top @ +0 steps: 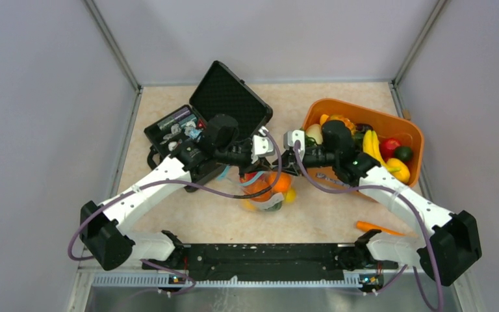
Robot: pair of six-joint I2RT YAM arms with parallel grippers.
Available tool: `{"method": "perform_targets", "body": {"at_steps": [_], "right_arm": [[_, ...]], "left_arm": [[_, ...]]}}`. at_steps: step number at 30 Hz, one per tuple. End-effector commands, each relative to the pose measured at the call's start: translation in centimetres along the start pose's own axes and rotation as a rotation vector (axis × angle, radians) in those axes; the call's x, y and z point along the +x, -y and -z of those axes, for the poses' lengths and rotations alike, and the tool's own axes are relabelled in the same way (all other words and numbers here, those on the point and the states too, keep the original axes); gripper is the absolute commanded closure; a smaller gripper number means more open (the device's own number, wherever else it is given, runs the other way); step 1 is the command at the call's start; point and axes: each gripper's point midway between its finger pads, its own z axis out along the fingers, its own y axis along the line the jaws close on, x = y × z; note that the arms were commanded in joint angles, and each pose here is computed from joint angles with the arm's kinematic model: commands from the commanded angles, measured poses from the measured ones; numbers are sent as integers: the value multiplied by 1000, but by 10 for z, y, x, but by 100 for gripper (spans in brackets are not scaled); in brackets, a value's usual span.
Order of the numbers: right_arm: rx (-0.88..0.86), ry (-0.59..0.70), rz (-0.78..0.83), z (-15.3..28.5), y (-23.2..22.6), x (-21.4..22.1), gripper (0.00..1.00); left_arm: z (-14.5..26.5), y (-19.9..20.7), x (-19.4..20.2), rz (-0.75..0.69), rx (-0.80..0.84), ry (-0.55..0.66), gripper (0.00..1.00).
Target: Place the food in the zip-top bag and seal the zipper
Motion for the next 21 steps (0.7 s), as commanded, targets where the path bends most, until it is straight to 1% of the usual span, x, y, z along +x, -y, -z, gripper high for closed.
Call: {"method": "perform_targets", "body": {"at_steps": [1,3,10,13,21], "right_arm": [[-19,49,75,-3,4,-26,89],[-24,42,70,-4,5,-25,100],[0,33,58,-7,13,-27,100],[24,29,65,-4,14,-27,100],[16,27,59,-3,11,-25,100]], "left_arm": [[4,-8,-32,-68,-17,76,100],[4,-8,-31,-70,-20,70,100],[8,-10,-17,-93,-51,44,100],[10,-13,-10,-73,-57,21,100],[23,-17,14,-23,-97,-61,100]]}}
